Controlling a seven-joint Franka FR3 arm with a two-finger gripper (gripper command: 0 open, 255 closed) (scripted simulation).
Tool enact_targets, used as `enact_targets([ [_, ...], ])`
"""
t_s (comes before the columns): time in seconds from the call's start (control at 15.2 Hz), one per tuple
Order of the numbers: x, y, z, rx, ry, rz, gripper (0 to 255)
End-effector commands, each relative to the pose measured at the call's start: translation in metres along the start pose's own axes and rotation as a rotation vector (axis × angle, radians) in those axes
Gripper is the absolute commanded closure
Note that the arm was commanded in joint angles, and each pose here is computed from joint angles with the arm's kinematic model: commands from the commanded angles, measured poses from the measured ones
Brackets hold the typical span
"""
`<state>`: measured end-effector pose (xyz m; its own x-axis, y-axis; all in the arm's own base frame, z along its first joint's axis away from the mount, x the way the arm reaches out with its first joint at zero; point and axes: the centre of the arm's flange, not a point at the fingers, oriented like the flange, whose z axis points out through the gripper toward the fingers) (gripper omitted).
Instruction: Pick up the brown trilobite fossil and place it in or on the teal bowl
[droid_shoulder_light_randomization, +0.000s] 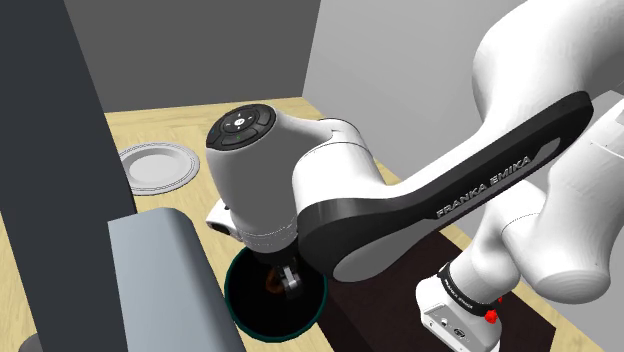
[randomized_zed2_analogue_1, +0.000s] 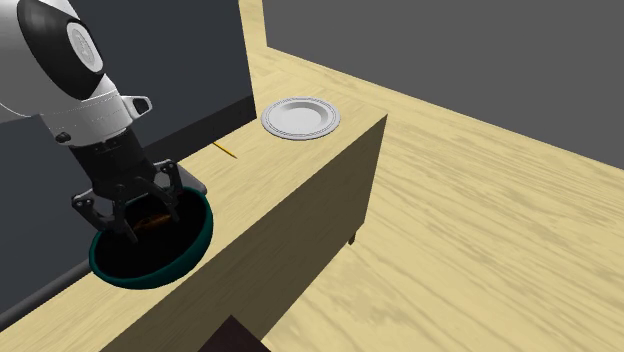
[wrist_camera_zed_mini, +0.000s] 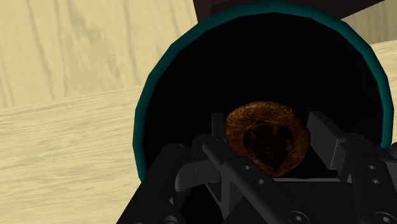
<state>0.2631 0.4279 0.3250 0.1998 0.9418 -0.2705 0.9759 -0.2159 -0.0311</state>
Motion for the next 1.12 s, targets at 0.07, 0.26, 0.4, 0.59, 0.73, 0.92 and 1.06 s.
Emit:
enact_targets([
  [0.07,0.0,0.0,0.001,0.0,-0.001,0.0,255],
  [0.26,0.0,0.0,0.001,0.0,-0.001,0.0,0],
  [0.4,0.0,0.0,0.001,0.0,-0.001,0.0,0],
  [0.59,0.0,0.0,-0.026,0.0,-0.001,0.0,0],
  [0.73,0.0,0.0,-0.049,0.0,-0.001,0.0,0],
  [0.92,0.0,0.0,-0.049,0.0,-0.001,0.0,0],
  [1.06,0.0,0.0,-0.049,0.0,-0.001,0.0,0],
])
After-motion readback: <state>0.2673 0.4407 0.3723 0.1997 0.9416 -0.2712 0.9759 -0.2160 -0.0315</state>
